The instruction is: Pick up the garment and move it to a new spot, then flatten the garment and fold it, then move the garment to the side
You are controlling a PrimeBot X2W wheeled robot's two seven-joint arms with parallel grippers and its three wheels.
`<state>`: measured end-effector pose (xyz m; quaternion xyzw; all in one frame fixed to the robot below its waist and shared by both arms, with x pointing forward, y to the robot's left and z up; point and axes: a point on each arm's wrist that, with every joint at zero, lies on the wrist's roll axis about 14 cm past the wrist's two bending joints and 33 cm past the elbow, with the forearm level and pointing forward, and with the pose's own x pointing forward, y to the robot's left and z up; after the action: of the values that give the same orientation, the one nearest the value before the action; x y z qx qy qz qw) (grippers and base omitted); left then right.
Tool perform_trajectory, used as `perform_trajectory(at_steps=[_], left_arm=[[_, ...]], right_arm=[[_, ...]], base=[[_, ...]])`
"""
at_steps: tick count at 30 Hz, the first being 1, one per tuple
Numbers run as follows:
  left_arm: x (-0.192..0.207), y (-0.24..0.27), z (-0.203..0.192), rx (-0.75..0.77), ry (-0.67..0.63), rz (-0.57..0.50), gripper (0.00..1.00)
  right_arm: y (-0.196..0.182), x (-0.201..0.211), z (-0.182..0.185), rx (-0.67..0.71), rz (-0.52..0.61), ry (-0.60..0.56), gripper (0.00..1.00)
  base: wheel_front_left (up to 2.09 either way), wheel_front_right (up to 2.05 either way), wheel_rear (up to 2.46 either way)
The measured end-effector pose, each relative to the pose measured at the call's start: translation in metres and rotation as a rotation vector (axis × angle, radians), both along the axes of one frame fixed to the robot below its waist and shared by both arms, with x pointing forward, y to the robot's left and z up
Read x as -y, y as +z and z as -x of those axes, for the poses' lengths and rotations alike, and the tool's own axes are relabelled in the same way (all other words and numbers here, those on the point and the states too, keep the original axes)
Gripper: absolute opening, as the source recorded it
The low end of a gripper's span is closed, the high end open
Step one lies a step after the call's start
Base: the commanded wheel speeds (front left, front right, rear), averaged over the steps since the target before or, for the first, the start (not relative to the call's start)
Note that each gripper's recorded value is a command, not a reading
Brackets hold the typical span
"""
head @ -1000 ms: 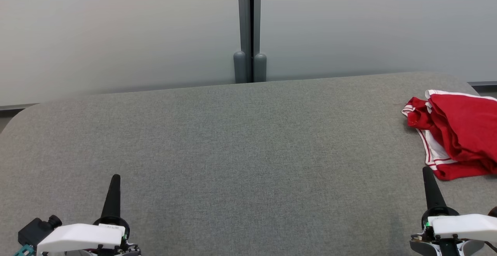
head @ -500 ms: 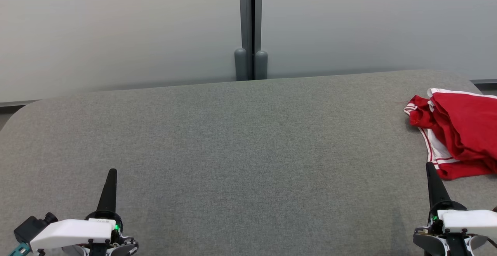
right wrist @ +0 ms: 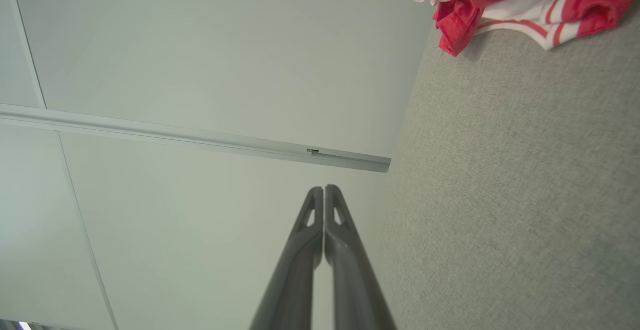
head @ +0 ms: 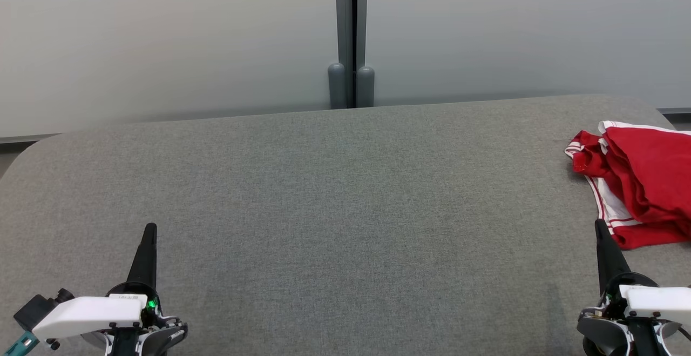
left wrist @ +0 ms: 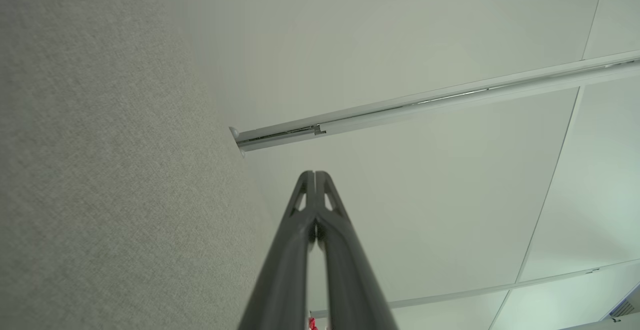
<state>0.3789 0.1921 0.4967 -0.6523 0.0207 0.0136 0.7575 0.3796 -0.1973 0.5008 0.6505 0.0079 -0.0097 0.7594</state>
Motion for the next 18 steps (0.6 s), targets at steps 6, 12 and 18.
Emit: perform_trajectory(at_steps=[6,12,18], left_arm=[[-0.0017,0.0013,-0.0020,0.007,0.002,0.044,0.00],[-0.0039,0.0034,-0.0045,0.017,0.005,0.083,0.00],[-0.0058,0.0047,-0.0063,0.025,0.009,0.124,0.00]], right_arm=[[0.0004,0.0011,-0.0017,0.002,-0.044,-0.001,0.00],[0.0012,0.0024,-0.0037,0.006,-0.088,-0.003,0.00],[0.0037,0.0026,-0.0069,0.015,-0.127,-0.001,0.00]], base=[[0.00,0.00,0.00],[0.00,0.00,0.00],[0.00,0.00,0.00]])
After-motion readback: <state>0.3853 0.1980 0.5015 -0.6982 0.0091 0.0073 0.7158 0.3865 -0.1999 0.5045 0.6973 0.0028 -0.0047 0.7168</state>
